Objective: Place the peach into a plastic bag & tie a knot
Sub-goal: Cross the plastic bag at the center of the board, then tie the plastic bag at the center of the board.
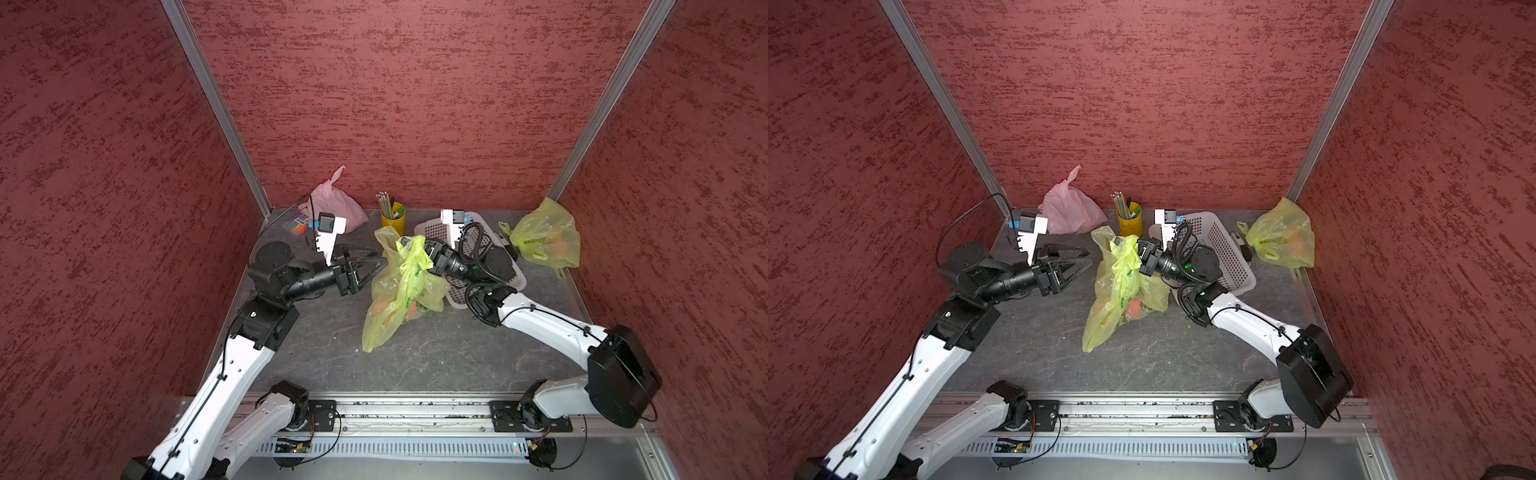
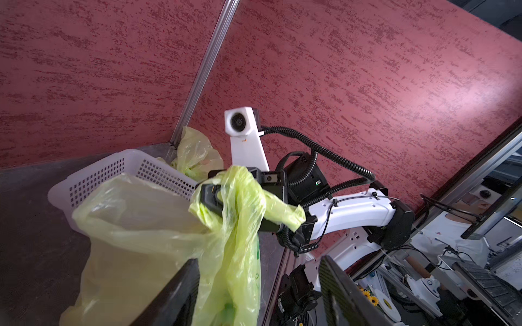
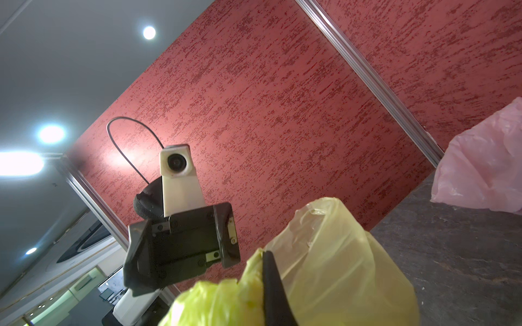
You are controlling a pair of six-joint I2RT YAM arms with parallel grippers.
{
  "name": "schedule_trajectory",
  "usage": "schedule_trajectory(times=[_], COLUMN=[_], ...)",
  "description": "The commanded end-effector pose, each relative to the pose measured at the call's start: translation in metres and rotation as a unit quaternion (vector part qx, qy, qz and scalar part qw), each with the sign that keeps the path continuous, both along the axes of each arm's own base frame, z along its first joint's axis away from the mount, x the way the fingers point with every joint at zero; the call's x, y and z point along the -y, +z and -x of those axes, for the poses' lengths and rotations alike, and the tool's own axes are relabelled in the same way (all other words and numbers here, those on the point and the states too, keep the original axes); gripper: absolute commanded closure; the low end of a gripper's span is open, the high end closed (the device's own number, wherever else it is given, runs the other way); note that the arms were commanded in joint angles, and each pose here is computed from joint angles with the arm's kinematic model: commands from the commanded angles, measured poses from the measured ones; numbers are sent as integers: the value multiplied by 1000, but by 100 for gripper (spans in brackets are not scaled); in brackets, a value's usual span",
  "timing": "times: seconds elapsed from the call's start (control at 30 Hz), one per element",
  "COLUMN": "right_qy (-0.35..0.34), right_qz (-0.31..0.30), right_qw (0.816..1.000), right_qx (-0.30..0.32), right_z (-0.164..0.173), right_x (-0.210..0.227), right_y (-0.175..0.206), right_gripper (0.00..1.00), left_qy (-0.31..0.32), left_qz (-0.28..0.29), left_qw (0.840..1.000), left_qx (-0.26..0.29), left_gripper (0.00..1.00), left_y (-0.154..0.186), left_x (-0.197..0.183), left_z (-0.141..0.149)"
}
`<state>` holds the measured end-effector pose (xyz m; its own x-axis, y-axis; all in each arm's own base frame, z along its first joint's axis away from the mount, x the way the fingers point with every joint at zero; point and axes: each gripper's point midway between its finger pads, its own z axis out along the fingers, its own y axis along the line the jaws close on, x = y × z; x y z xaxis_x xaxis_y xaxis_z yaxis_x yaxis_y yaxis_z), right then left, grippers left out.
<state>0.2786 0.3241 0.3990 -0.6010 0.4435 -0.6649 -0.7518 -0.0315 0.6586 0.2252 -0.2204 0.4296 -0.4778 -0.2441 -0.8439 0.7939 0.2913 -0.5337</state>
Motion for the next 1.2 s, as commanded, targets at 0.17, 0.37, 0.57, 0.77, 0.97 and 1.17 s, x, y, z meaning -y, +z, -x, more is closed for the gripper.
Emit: schedule_trajectory(times=[0.17,0.37,0.57,0.77,0.97,1.17], right_qy=[6,-6,-10,-18,-19,-22], right_qz=[-7,-10,-12,-16,-19,-22], right_qw=[999,999,999,999,999,999], right_qx=[32,33,36,34,37,41], right_z=[12,10,8,5,5,6], right_x=[6,8,9,9,10,11], right_y=[21,25,30,32,37,40], right_gripper=[100,100,100,100,100,100], left_qy=[-35,-60,-61,-80,-95,-99], left_qz=[58,98,100,122,149,167], left_qw=[997,992,991,987,981,977], left_qx=[-31,-52,-62,-69,-80,-91], left_gripper=[30,31,30,32,53,65], left_y=[8,-5,-15,-16,-15,-19], left_x=[17,23,30,37,41,40], left_z=[-33,-34,-25,-22,-28,-31])
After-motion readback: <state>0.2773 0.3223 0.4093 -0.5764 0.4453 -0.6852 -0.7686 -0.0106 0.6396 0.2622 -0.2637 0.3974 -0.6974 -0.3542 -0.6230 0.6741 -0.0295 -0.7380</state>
